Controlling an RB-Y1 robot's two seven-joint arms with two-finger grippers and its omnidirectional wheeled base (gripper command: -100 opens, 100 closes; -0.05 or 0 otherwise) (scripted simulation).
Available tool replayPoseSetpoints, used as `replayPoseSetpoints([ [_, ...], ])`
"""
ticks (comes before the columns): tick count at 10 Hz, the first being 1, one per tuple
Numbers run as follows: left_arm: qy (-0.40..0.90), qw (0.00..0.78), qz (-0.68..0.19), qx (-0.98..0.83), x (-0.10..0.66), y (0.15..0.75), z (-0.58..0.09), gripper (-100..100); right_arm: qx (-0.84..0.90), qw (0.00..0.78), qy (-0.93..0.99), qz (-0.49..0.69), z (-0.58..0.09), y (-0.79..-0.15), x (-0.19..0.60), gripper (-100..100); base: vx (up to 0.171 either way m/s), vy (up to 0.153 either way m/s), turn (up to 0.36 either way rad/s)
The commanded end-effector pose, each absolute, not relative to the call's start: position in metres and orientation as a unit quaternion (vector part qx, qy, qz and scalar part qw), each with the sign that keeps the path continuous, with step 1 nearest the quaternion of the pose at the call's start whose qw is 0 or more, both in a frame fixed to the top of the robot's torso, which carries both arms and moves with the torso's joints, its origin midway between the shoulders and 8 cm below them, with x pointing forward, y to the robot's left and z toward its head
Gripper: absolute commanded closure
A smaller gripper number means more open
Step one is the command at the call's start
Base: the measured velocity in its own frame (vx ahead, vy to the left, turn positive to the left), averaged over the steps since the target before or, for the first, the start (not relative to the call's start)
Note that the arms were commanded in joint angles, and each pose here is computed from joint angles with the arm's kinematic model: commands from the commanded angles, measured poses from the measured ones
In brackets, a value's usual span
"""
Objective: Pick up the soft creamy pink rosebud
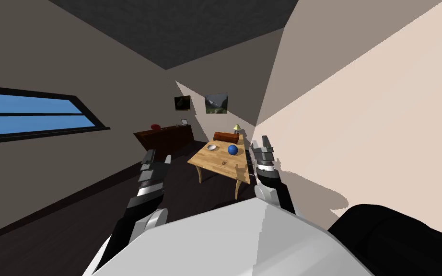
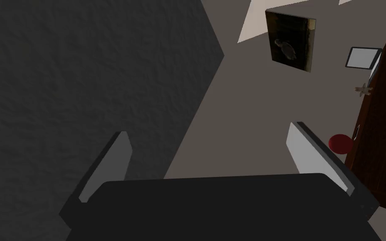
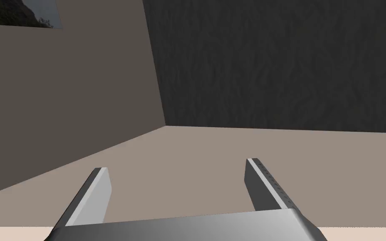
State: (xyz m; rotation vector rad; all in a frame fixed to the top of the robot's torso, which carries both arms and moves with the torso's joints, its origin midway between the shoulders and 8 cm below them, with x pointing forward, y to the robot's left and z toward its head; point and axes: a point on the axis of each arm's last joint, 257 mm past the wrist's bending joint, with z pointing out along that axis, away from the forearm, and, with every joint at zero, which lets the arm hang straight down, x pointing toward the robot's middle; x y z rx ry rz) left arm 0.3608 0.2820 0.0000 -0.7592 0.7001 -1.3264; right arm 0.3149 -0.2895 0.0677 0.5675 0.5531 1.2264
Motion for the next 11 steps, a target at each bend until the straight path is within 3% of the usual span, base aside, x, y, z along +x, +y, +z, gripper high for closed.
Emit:
replayPoseSetpoints([
  [1,0.310,0.667,-0.588,-0.336,0.361,0.282,0.000,0,0.253,0.746,0.285,0.547,0.057,-0.284,0.323,-100,-0.003,0.002,0.084],
  [11,0.310,0.667,-0.588,-0.336,0.361,0.282,0.000,0,0.195,0.722,0.550,0.372,-0.082,-0.275,0.373,-100,-0.006,-0.005,0.165],
])
